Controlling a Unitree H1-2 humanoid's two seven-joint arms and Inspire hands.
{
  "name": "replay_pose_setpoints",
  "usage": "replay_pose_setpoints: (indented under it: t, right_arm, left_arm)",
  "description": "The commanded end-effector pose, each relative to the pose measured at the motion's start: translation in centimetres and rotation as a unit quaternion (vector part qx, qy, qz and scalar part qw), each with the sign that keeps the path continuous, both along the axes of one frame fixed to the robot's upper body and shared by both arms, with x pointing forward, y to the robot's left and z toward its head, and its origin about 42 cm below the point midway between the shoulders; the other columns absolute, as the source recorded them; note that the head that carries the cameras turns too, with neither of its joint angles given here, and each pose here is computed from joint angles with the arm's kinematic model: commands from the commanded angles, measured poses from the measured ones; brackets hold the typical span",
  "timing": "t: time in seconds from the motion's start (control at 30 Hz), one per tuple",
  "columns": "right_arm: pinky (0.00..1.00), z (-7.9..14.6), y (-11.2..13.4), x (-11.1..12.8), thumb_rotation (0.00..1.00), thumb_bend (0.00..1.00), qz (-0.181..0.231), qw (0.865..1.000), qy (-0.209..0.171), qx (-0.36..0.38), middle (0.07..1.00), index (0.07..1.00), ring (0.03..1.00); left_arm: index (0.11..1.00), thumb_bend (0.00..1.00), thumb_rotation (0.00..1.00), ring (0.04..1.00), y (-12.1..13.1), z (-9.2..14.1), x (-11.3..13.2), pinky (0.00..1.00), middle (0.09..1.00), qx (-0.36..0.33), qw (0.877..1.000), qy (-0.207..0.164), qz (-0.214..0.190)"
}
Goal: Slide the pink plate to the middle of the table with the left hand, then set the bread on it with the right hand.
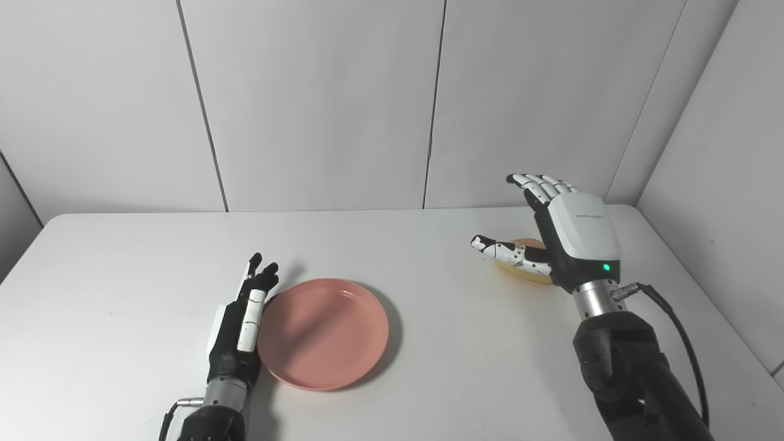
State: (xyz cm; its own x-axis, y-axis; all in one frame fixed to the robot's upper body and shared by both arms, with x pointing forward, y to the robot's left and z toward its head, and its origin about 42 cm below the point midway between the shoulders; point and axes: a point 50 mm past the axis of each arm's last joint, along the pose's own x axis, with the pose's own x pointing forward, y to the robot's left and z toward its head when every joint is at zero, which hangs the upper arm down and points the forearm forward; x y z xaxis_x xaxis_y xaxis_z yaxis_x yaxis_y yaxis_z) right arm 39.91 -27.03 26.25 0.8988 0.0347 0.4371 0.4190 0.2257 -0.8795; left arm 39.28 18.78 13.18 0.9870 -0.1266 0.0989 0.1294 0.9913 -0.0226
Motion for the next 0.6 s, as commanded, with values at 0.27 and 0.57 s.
replay_pose_setpoints:
  t: [0.27, 0.57]
  right_arm:
    - [0.76, 2.3, -3.3, 4.4, 0.95, 0.89, -0.076, 0.995, 0.029, -0.058, 0.78, 0.774, 0.772]
    - [0.67, 0.7, -4.3, 6.8, 0.89, 0.89, -0.1, 0.991, 0.082, -0.043, 0.774, 0.785, 0.732]
  left_arm:
    - [1.0, 0.74, 0.93, 0.96, -0.3, -2.3, -0.8, 0.86, 0.937, 0.003, 0.999, 0.036, -0.007]
    - [1.0, 0.75, 0.94, 0.963, -0.5, -2.2, -0.9, 0.87, 0.936, 0.0, 0.999, 0.038, -0.008]
